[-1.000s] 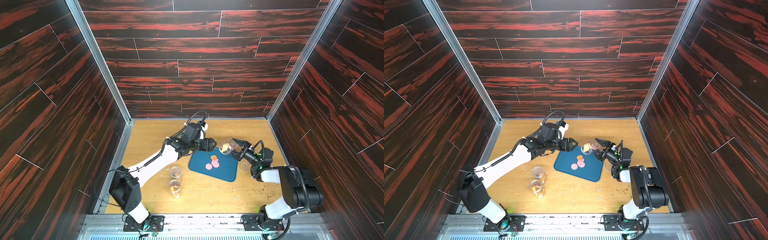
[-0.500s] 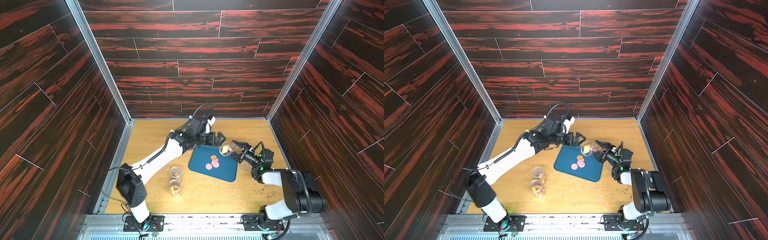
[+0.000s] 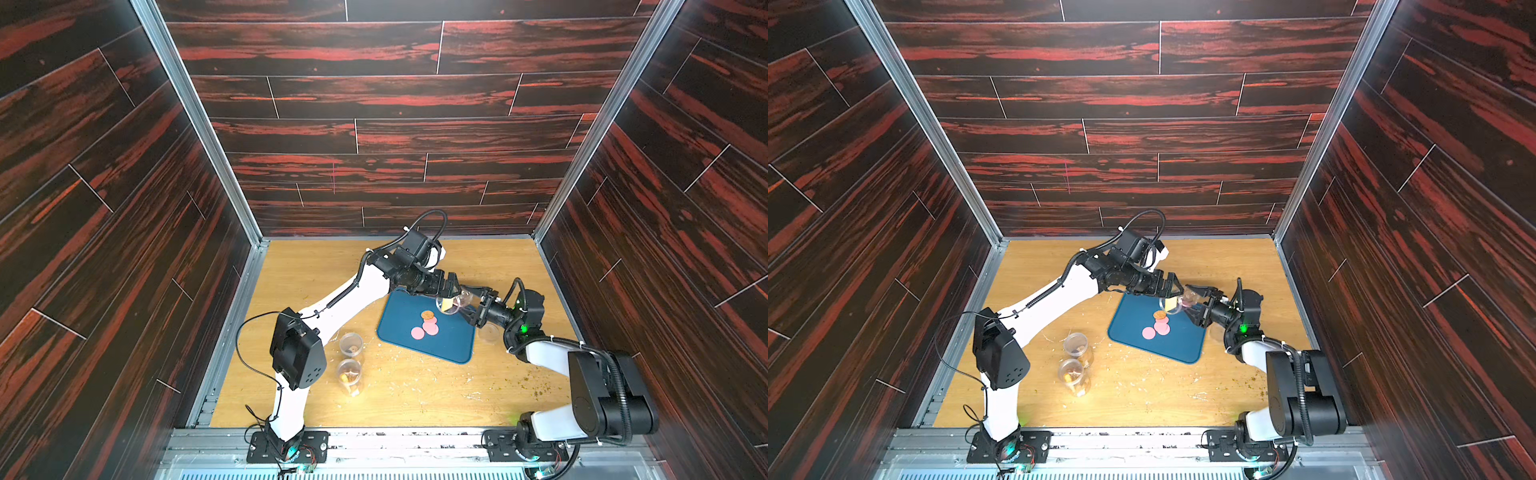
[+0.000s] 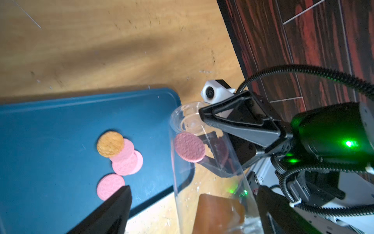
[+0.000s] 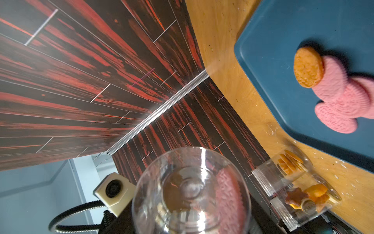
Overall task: Pour the cookies out of the jar
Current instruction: Pour the cookies in the jar onto the tray.
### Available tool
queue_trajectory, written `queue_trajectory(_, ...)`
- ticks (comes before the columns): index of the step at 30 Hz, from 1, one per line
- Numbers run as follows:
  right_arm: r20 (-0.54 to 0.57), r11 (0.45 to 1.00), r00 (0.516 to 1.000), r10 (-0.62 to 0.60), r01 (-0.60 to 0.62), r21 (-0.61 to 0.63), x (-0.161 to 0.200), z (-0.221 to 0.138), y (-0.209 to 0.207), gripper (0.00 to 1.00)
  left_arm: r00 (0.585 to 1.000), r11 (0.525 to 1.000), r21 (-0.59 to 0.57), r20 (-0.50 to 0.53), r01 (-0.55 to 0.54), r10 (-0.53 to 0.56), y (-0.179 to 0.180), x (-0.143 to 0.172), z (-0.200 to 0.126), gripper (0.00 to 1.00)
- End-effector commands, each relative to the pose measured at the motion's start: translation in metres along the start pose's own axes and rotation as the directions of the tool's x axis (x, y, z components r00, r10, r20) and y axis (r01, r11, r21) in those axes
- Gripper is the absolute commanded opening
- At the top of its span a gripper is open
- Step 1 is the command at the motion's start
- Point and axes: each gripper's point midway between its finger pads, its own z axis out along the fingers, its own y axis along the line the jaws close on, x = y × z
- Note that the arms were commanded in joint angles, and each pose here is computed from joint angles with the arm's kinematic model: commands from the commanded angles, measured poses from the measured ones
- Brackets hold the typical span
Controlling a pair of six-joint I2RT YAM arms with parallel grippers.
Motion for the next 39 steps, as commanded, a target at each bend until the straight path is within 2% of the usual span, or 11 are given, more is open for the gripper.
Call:
queue_trajectory(1, -0.027, 0.997, 0.997, -0.069, 0.068, -0.035, 0.015, 0.0, 0.021, 0.5, 0.998, 0.999, 0.021, -0.06, 0.029, -0.028, -0.004, 0.013, 0.001, 0.99)
queue_trajectory(10, -0.013, 0.988, 0.988, -0.152, 0.152, 0.033, 0.011, 0.007, 0.025, 0.5, 0.986, 0.994, 0.045, -0.137, 0.103, -0.096, -0.004, 0.026, 0.014, 0.99)
queue_trajectory(14, -0.028, 0.98, 0.981, -0.19, 0.191, 0.05, 0.014, 0.01, 0.03, 0.51, 0.987, 0.994, 0.049, -0.134, 0.098, -0.09, -0.005, 0.025, 0.013, 0.9)
queue_trajectory(19, -0.038, 0.975, 0.976, -0.213, 0.215, 0.063, 0.015, 0.01, 0.028, 0.51, 0.99, 0.994, 0.053, -0.108, 0.093, -0.087, -0.008, 0.018, 0.012, 0.89)
queue_trajectory(23, -0.038, 0.949, 0.957, -0.288, 0.291, 0.12, 0.018, 0.007, 0.027, 0.52, 0.991, 0.994, 0.049, -0.097, 0.095, -0.09, -0.008, 0.013, 0.011, 0.84)
queue_trajectory(27, -0.049, 0.909, 0.925, -0.376, 0.379, 0.174, 0.024, 0.004, 0.031, 0.55, 0.993, 0.996, 0.04, -0.085, 0.082, -0.079, -0.007, 0.011, 0.011, 0.71)
queue_trajectory(30, -0.057, 0.9, 0.918, -0.391, 0.395, 0.186, 0.025, 0.003, 0.032, 0.56, 0.993, 0.996, 0.036, -0.09, 0.077, -0.073, -0.006, 0.013, 0.011, 0.59)
queue_trajectory(39, -0.072, 0.91, 0.925, -0.374, 0.381, 0.167, 0.026, 0.004, 0.027, 0.63, 0.992, 0.996, 0.031, -0.1, 0.081, -0.078, -0.003, 0.018, 0.011, 0.57)
